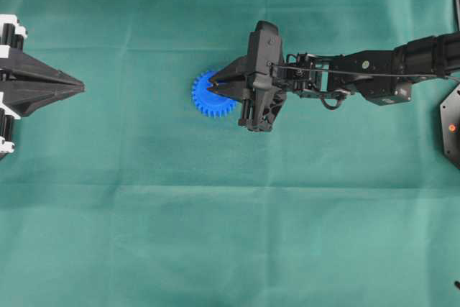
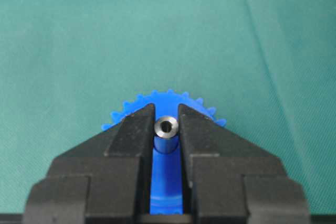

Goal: Insert the shaft placed at a random location into the center hole of the medium gear at another random location.
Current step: 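Lower the shaft into the gear's center hole with the right gripper, then open the right gripper to release the shaft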

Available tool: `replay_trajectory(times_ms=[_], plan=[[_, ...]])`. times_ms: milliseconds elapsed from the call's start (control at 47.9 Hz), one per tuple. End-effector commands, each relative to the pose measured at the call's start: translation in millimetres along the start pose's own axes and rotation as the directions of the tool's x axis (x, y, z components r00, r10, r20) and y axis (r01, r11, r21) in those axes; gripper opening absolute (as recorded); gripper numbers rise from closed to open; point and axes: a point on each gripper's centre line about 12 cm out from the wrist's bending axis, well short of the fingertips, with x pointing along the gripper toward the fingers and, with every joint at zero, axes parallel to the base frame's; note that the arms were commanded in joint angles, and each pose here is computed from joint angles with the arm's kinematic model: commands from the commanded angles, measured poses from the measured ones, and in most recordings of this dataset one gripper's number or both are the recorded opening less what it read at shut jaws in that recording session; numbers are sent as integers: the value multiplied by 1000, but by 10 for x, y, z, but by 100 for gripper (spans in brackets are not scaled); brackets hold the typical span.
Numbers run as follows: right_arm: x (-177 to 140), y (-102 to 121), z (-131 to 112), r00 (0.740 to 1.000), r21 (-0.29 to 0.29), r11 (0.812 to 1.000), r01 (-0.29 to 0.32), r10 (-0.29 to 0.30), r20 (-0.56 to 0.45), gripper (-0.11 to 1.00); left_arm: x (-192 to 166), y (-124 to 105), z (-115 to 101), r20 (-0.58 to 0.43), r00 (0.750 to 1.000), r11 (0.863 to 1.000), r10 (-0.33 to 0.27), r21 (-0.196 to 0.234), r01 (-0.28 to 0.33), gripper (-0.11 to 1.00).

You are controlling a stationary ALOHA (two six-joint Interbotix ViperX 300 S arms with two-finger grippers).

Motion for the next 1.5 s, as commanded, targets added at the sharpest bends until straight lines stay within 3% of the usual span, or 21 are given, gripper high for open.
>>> replay_trajectory(times_ms=[0,814,877,1044,1086,1274,1483], plan=[[7,5,139,999,5,1000,0,0,48,14,21,6,64,17,1000,1000,3,3,-3,3],[34,8,80,1000,1,1000,-2,2,28,15,21,6,47,6,1000,1000,3,3,-3,3],[33,14,91,1000,0,1000,-3,3,31,23,21,6,47,6,1000,1000,3,3,-3,3],[18,26,124,999,2,1000,-6,5,41,68,21,6,53,8,1000,1000,3,3,-3,3],[6,34,147,999,0,1000,-7,7,48,74,21,6,53,8,1000,1000,3,3,-3,3],[-91,46,284,997,0,1000,-10,10,81,67,21,6,53,8,1000,1000,3,1,-3,3],[-228,45,449,994,0,1000,-11,11,109,67,19,6,56,9,1000,1000,3,3,-3,3]])
